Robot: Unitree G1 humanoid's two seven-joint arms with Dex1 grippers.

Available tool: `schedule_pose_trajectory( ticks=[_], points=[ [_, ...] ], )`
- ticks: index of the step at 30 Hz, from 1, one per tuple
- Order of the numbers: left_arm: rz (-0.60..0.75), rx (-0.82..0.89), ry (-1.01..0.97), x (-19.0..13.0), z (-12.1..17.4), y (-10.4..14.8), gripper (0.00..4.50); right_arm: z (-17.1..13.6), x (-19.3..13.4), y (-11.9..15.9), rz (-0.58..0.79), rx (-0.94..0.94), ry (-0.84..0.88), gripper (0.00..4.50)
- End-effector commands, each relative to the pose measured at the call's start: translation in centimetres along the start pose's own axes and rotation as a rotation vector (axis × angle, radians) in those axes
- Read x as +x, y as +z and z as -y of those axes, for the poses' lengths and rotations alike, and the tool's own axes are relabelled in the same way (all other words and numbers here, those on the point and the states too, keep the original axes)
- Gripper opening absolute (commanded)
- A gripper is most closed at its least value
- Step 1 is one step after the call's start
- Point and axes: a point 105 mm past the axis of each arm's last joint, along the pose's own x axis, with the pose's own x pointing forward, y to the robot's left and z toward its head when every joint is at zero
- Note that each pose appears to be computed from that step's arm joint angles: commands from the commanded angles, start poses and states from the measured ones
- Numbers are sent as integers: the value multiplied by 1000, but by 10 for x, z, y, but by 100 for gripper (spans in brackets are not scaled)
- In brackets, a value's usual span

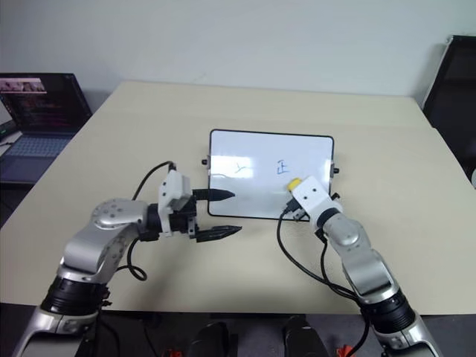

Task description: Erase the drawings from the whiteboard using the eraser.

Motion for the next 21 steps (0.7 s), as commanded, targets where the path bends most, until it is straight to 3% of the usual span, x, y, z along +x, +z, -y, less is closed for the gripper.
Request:
schedule_pose_trajectory(
  ticks=[1,10,18,21],
  points=[
    [23,45,-9,1,0,10,450,-1,-8,-20,-89,-2,17,111],
    [19,45,-14,1,0,9,450,31,-4,-10,-61,-21,-159,111],
    [15,41,-10,1,0,9,450,-14,-5,-20,-124,-38,106,111],
    [14,42,-8,0,0,9,450,-7,-4,-19,-129,-79,69,111]
  ],
)
